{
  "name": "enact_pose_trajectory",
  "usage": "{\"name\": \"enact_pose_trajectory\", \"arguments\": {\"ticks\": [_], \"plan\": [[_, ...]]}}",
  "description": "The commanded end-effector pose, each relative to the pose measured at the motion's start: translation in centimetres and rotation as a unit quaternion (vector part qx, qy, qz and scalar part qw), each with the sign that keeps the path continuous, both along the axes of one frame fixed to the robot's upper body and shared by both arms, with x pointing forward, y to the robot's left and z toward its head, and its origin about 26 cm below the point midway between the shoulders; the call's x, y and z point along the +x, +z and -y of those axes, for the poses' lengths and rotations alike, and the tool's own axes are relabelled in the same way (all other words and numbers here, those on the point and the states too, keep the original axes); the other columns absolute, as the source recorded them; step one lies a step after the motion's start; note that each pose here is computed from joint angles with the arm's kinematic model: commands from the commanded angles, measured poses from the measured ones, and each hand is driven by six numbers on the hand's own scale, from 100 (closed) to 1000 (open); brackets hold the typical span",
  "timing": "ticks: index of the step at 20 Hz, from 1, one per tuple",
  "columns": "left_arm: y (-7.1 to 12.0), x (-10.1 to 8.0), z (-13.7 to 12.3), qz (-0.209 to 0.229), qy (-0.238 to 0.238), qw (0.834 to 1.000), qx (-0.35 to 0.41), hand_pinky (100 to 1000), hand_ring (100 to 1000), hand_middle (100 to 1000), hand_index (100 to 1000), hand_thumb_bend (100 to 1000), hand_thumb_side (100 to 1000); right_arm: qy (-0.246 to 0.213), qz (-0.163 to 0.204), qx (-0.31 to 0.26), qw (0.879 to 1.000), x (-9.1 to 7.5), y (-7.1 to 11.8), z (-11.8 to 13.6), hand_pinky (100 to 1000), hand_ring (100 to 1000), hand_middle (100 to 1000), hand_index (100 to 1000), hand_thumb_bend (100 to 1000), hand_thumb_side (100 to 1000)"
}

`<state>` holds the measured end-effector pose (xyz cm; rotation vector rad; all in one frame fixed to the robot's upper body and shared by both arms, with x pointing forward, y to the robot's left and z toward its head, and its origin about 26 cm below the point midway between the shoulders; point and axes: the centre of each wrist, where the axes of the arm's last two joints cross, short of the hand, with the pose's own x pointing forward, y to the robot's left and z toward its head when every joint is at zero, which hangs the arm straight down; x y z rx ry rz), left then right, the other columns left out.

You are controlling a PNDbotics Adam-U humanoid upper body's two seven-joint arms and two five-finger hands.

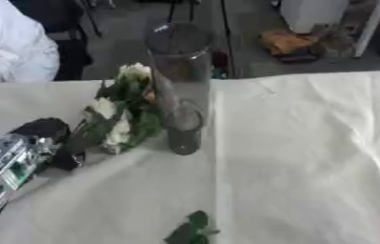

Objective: Arrange flowers into the vase.

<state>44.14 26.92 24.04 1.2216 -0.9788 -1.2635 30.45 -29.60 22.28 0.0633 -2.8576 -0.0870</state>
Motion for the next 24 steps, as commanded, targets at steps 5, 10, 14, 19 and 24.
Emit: {"name": "enact_pose_trajectory", "arguments": {"ticks": [5,10,14,19,24], "plan": [[-0.2,0.4,-0.1,0.037,0.006,0.999,0.019,100,100,100,100,327,424,0.000,0.010,-0.007,1.000,-0.3,0.6,0.0,768,722,431,859,100,848],[-0.1,0.2,-0.1,0.041,0.002,0.999,-0.026,100,100,100,100,372,282,-0.001,0.008,-0.008,1.000,-0.3,0.5,0.1,770,723,431,859,100,849],[0.4,-0.1,-0.1,0.053,-0.001,0.997,-0.059,100,100,100,100,334,236,0.000,0.008,-0.008,1.000,-0.3,0.5,0.0,770,723,431,860,100,849],[0.8,-0.5,-0.2,0.052,-0.002,0.994,-0.099,100,100,100,100,314,221,-0.001,0.008,-0.008,1.000,-0.4,0.5,0.1,770,724,431,860,100,848],[1.9,-1.3,-0.6,0.050,-0.009,0.989,-0.139,100,100,100,100,299,220,0.001,0.007,-0.009,1.000,-0.4,0.4,0.1,770,724,432,860,100,848]]}}
